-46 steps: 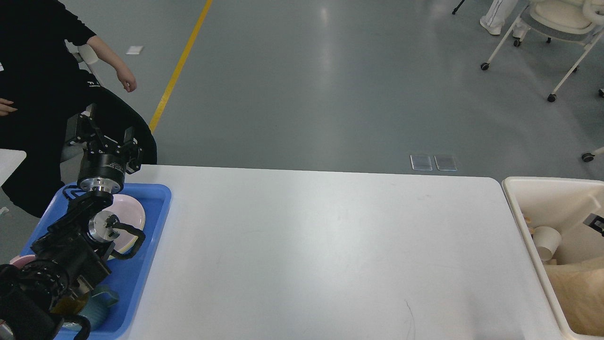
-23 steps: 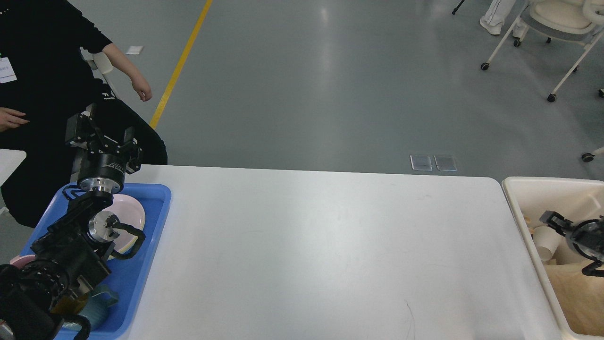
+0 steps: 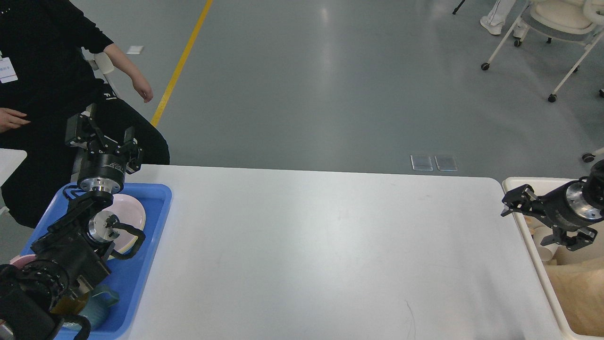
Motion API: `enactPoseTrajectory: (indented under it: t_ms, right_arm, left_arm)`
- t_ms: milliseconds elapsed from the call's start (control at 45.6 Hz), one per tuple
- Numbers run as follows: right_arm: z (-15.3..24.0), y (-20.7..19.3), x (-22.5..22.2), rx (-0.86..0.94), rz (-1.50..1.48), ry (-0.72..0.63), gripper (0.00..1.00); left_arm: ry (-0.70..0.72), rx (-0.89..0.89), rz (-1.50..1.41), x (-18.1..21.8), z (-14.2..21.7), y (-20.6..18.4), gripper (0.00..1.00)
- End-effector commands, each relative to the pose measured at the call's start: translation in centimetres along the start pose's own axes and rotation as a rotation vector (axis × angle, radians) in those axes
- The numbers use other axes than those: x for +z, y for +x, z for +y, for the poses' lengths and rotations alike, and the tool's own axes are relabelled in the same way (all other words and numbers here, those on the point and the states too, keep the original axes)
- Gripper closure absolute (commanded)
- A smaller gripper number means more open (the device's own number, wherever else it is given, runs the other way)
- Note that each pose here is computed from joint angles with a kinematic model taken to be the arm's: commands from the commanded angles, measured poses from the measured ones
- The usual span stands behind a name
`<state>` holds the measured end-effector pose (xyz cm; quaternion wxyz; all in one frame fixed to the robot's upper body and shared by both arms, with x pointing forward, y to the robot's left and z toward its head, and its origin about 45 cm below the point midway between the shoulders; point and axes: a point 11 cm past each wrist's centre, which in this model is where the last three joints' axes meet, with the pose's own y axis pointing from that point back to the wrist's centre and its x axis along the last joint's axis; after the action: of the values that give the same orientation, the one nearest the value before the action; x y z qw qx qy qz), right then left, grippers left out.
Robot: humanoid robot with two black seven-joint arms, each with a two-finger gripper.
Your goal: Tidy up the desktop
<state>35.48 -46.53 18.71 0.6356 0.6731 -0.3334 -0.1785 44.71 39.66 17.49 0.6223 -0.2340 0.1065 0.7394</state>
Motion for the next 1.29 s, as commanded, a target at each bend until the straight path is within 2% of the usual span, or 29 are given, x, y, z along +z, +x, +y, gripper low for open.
enactPoseTrajectory:
  t_ms: [0,197,482,592,724,987,1118,1272]
  right_arm:
    - [2.0,0.5,0.0,-0.070,-0.097,0.083,0.00]
    - [3.6,1.9,2.2,-0.037,-0.175,0.093,0.00]
    - [9.1,5.5,0.2,0.084,-0.136,0.130,0.00]
    - [9.7,5.9,0.2,0.102,-0.123,0.124,0.00]
    - [8.5,5.4,1.5,0.084,-0.137,0.090,0.00]
    - [1.9,2.0,5.4,-0.009,-0.341,0.109,0.00]
    - [0.3,2.2,6.1,0.087,-0.375,0.078,0.02]
    - [-1.5,2.6,3.3,0.194,-0.317,0.042,0.00]
  left_arm:
    - [-0.001,0.000,0.001,0.0,0.0,0.0,0.04]
    - [0.000,-0.001,0.000,0.0,0.0,0.0,0.04]
    - [0.000,-0.001,0.000,0.0,0.0,0.0,0.04]
    - [0.001,0.000,-0.001,0.0,0.0,0.0,0.04]
    - [0.001,0.000,-0.001,0.0,0.0,0.0,0.04]
    - [0.000,0.001,0.001,0.0,0.0,0.0,0.04]
    - [-0.001,0.000,0.001,0.0,0.0,0.0,0.04]
    - [-0.001,0.000,0.001,0.0,0.0,0.0,0.04]
